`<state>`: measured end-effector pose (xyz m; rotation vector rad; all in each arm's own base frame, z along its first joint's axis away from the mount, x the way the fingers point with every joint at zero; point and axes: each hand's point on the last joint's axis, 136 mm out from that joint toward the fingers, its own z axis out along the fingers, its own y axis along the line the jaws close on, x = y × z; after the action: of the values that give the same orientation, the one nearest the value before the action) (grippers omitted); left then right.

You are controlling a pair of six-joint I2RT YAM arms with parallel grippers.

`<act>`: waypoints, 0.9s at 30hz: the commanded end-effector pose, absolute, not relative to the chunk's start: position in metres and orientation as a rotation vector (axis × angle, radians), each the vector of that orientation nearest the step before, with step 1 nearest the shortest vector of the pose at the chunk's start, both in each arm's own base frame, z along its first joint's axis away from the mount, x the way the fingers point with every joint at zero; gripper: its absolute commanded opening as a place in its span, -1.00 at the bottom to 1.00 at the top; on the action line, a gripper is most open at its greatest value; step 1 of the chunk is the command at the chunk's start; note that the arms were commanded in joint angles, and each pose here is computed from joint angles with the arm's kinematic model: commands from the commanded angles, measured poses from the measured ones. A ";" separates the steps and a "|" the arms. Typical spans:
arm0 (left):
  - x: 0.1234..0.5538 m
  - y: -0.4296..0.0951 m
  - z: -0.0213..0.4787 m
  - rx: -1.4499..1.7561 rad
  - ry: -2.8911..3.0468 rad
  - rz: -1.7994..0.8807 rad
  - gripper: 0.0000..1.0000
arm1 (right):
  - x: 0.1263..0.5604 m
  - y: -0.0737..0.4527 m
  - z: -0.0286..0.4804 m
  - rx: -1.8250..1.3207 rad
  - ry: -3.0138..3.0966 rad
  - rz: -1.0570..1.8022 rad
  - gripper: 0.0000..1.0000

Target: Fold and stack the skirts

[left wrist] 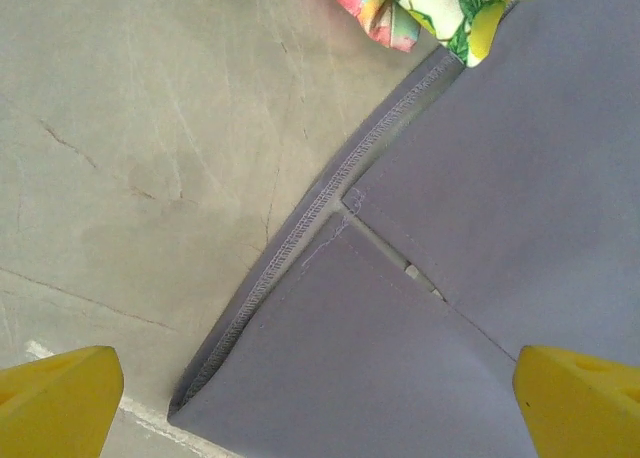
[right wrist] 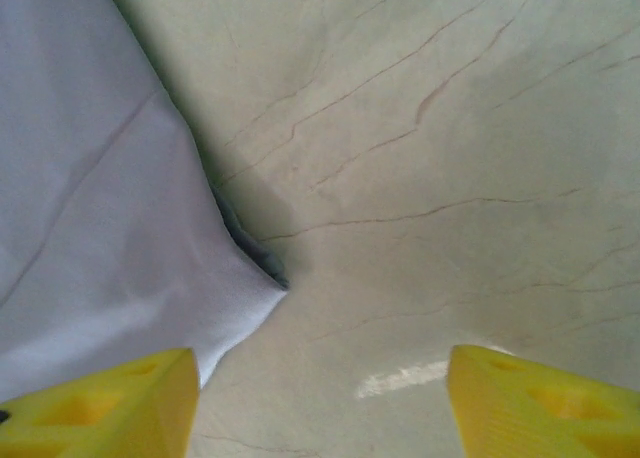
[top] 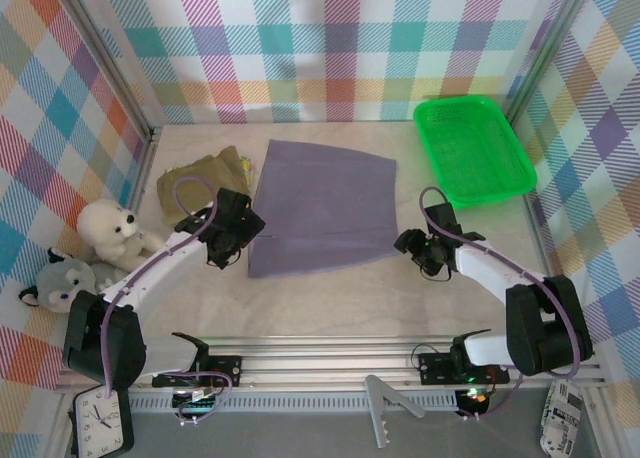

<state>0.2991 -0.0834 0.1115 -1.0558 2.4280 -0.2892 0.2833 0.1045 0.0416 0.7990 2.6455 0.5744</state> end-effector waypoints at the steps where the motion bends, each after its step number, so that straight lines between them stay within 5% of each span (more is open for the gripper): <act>1: 0.292 -0.073 0.110 -1.095 2.413 -0.248 1.00 | 0.296 0.112 0.046 0.832 2.580 0.661 0.20; 27: 0.287 -0.069 0.104 -1.070 2.442 -0.217 1.00 | 0.308 0.134 0.024 0.873 2.618 0.783 -0.23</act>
<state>0.2949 -0.0765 0.1119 -1.0700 2.4162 -0.2639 0.3050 0.1282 0.0240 0.8746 2.6208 0.7509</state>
